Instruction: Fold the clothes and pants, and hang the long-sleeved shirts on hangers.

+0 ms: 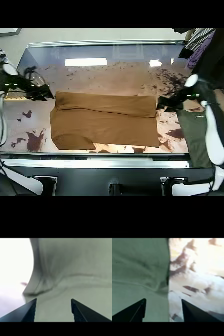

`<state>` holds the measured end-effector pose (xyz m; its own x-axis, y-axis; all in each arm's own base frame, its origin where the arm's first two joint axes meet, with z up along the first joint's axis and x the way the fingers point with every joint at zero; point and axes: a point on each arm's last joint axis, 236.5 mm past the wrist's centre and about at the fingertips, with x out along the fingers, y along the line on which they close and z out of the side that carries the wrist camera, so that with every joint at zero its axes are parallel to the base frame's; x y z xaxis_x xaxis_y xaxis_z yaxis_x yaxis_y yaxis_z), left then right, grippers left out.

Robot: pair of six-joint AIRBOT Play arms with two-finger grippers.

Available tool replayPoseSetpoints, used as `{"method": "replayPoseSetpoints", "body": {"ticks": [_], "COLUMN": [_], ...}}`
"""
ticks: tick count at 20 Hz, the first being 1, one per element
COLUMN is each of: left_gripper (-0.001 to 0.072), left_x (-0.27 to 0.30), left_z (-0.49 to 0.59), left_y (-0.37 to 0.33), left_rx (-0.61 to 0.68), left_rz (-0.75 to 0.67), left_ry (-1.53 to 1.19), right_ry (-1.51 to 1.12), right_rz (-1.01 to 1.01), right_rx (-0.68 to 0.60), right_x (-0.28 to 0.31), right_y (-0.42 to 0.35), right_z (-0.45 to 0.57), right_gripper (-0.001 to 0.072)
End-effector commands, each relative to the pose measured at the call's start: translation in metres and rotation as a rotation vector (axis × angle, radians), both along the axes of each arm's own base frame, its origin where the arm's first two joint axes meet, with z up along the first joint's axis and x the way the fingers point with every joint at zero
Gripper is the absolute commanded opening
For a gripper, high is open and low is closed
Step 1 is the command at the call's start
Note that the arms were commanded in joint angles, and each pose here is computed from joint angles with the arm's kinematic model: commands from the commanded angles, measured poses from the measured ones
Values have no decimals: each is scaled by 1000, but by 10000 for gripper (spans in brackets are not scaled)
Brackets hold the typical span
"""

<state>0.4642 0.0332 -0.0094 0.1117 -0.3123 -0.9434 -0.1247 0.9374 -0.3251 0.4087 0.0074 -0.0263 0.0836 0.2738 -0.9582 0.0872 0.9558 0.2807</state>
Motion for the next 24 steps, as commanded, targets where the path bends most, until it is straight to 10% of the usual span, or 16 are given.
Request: {"method": "replayPoseSetpoints", "body": {"ticks": [1,12,24], "left_gripper": [502,502,484], "left_x": [-47,-258,-244], "left_z": [19,-74,-84], "left_y": [15,-68,-75], "left_rx": [-75,-206,-252], "left_rz": [81,296,320], "left_ry": [9,88,37], "right_ry": [-113,-88,-70], "right_rz": [-81,-173,-70], "right_rx": [40,251,291], "right_x": [-14,-63,-66], "right_y": [-41,-8,35], "right_z": [40,35,40], "right_gripper": [521,519,516]}}
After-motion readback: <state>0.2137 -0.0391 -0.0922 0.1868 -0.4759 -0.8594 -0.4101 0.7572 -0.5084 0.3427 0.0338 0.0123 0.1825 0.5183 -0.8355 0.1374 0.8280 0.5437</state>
